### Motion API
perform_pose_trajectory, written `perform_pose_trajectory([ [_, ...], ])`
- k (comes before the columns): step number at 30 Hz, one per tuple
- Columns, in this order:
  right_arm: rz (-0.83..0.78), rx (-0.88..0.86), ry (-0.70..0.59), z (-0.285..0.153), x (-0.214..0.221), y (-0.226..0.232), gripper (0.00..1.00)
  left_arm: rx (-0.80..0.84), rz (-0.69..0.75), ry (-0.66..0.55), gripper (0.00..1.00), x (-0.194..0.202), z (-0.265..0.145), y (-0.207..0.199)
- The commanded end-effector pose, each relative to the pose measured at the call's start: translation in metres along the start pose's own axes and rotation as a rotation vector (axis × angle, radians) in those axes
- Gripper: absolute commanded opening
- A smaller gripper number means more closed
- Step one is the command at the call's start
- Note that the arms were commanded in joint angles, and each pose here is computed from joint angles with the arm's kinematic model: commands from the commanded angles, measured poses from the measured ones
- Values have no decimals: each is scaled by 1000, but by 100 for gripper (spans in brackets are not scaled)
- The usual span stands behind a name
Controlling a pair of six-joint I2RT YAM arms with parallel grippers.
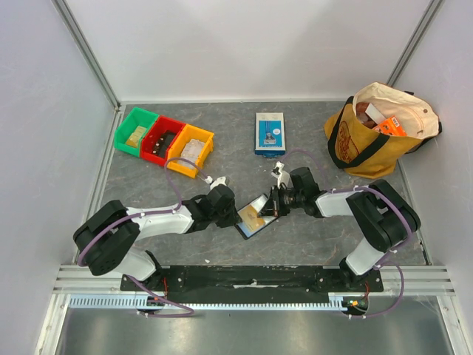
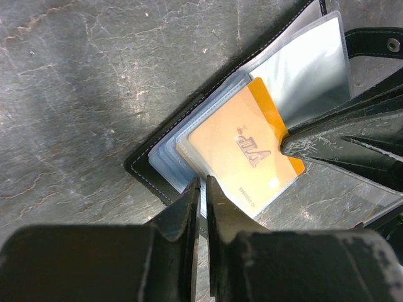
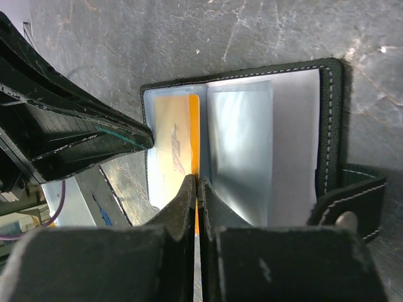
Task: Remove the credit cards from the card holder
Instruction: Remove the credit card from the card holder.
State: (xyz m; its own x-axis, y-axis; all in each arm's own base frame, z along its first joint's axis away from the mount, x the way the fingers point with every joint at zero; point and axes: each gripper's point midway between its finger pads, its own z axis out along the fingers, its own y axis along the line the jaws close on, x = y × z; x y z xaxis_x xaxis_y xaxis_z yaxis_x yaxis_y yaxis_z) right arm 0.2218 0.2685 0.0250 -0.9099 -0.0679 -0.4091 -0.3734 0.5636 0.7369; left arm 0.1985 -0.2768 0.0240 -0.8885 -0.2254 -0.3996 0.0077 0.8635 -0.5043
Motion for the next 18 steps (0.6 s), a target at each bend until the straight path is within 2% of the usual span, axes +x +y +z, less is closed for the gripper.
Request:
perform_pose_trajectory([
  [1,12,-8,-36,-6,-5,-3,1,-61,-25,39,13,13,1,22],
  [8,18,10,-32,-6,-4,-7,0,-25,-13,23,13,5,-5,10],
  [15,18,-7,-26,-2,0,-2,0,136,23,-24,23,-18,-20,-38],
  [18,14,-10,-25,-1,1,-1,0,164,33,6,24,-15,-18,-46],
])
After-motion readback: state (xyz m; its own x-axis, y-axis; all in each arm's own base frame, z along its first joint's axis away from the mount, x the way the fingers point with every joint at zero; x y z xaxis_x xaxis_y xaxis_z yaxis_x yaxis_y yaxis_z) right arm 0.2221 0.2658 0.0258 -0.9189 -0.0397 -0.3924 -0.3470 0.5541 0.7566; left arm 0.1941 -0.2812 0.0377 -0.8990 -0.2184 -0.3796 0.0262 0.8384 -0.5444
